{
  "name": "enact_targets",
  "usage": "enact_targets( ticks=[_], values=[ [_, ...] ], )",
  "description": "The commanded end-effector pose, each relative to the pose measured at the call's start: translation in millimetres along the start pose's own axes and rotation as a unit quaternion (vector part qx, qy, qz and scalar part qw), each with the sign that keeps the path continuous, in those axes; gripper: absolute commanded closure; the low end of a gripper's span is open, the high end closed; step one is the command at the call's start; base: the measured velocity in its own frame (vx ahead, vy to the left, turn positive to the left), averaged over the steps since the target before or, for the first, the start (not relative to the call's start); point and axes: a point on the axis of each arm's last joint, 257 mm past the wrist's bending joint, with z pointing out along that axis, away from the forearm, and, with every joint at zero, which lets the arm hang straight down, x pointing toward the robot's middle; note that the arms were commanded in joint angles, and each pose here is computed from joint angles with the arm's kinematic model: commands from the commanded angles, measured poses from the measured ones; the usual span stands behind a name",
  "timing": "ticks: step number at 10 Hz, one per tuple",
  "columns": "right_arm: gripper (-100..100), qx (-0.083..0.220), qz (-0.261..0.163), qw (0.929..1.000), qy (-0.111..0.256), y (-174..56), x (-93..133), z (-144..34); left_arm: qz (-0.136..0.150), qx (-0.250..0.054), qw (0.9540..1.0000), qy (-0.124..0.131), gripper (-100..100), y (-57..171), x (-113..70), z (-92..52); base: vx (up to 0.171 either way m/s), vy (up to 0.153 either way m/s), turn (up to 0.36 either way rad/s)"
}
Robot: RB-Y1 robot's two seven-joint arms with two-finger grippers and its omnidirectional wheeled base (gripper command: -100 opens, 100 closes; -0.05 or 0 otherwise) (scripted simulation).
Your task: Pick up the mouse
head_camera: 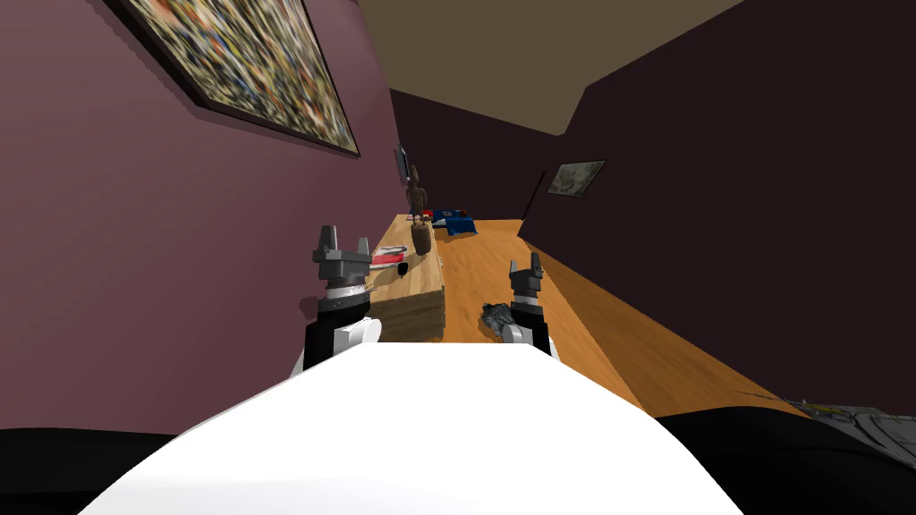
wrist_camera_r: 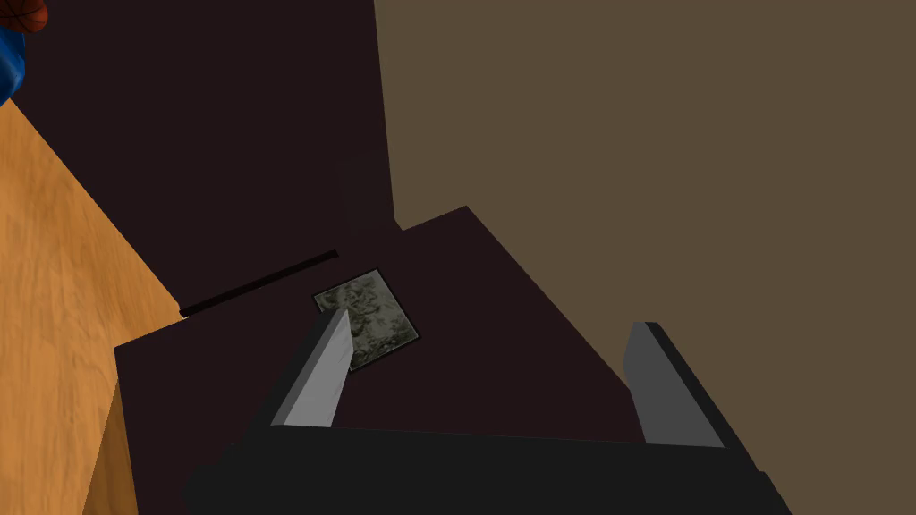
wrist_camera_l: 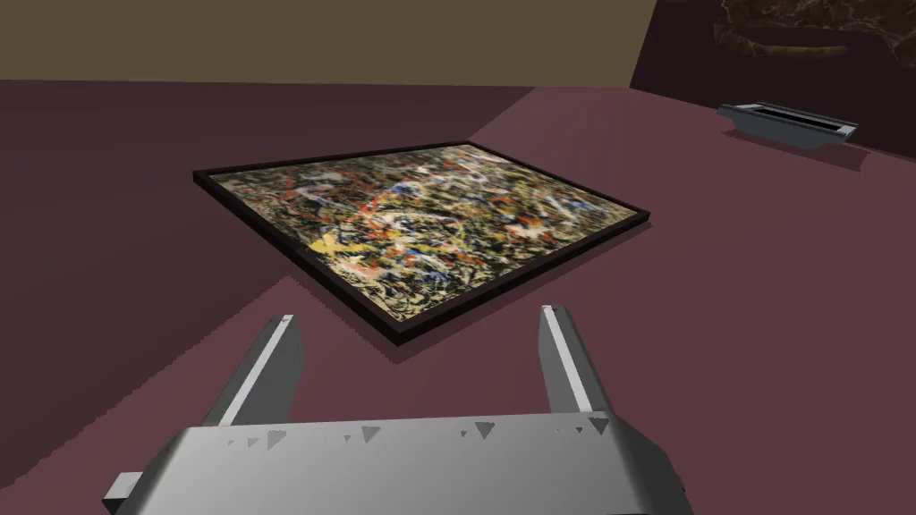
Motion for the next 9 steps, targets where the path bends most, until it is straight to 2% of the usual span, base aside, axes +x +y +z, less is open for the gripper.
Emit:
enact_targets(
  ticks=[1,3,5,7,9],
  values=[
    [0,0.000,0.000,1.0000,0.000,0,0,0.0,0.011,-0.010,0.9998,0.013,-100,6,0.1,-4.8,-0.005,-0.010,0.001],
    [0,0.000,0.000,1.0000,0.000,0,0,0.0,0.032,-0.031,0.9985,0.030,-100,20,-3.4,-16.5,-0.025,-0.037,0.004],
    [0,0.000,0.000,1.0000,0.000,0,0,0.0,0.058,-0.062,0.9953,0.046,-100,39,-12.6,-35.1,-0.042,-0.062,0.003],
    [0,0.000,0.000,1.0000,0.000,0,0,0.0,0.088,-0.099,0.9894,0.061,-100,59,-27.6,-60.3,-0.052,-0.103,-0.006],
    [0,0.000,0.000,1.0000,0.000,0,0,0.0,0.119,-0.140,0.9801,0.074,-100,80,-48.2,-90.8,-0.059,-0.147,-0.018]
  ],
)
